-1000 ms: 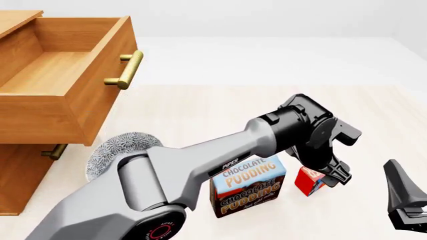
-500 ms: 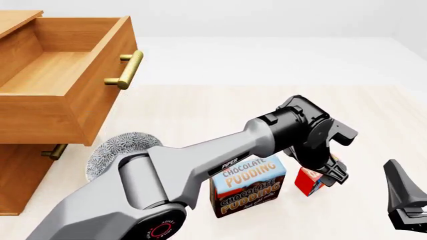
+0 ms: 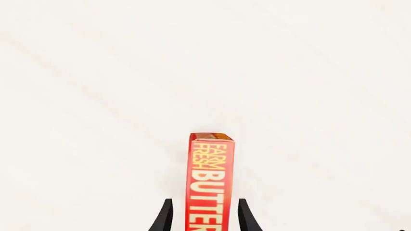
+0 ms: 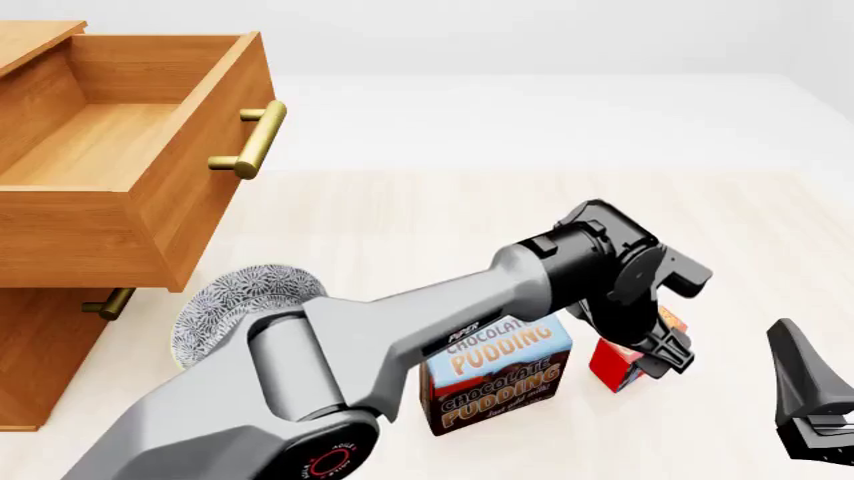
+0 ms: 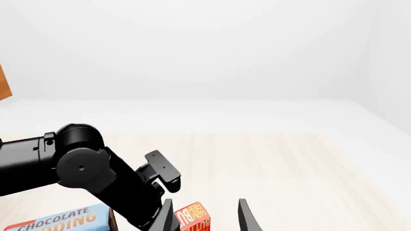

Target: Put the butter at the back in the top drawer of the cabinet and close it.

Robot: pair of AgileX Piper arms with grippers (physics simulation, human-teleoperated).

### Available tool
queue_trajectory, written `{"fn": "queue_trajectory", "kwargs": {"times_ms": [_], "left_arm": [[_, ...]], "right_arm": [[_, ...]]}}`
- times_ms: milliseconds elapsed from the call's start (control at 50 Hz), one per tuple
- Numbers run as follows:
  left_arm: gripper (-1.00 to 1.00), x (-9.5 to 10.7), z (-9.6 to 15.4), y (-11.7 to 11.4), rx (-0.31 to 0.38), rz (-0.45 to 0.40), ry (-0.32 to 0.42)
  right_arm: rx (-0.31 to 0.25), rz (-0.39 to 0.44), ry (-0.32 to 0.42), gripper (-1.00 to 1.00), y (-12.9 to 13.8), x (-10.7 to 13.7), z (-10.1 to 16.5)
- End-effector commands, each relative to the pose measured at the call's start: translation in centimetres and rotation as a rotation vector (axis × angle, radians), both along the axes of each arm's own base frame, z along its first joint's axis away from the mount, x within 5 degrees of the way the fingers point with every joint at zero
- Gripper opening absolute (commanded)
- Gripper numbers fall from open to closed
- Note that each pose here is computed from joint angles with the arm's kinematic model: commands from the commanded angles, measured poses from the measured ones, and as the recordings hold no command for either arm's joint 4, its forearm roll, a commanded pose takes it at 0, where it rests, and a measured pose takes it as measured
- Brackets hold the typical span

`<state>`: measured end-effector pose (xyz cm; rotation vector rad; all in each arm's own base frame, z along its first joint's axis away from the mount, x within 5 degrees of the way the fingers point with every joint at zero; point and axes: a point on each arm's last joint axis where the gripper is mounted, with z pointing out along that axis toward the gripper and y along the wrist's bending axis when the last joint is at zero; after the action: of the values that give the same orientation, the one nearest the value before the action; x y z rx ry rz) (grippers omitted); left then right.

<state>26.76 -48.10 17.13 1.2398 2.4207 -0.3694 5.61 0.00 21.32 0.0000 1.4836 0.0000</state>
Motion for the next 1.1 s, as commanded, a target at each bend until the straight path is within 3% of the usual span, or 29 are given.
{"fn": "queue_trajectory", "kwargs": {"times_ms": [20,500,520,840,1100], "left_arm": [[1.00,-0.1,-0.4,-0.1,0.001,0.003,0.004],[1.00,-0.1,-1.4,-0.2,0.007,0.010,0.011],[-1.00,-0.2,-1.3,-0.2,0.002,0.009,0.009],[-1.00,-0.1,-1.7,-0.3,0.015,0.006,0.014],[-1.00,-0.7,0.6,-0.5,-0.026,-0.009,-0.010]], "right_arm": [[0.000,0.000,0.000,1.00,0.0,0.0,0.0],[0.000,0.000,0.000,1.00,0.0,0.0,0.0],[0.000,0.000,0.000,1.00,0.0,0.0,0.0],[0.000,0.000,0.000,1.00,0.0,0.0,0.0],[0.000,0.000,0.000,1.00,0.0,0.0,0.0]]}}
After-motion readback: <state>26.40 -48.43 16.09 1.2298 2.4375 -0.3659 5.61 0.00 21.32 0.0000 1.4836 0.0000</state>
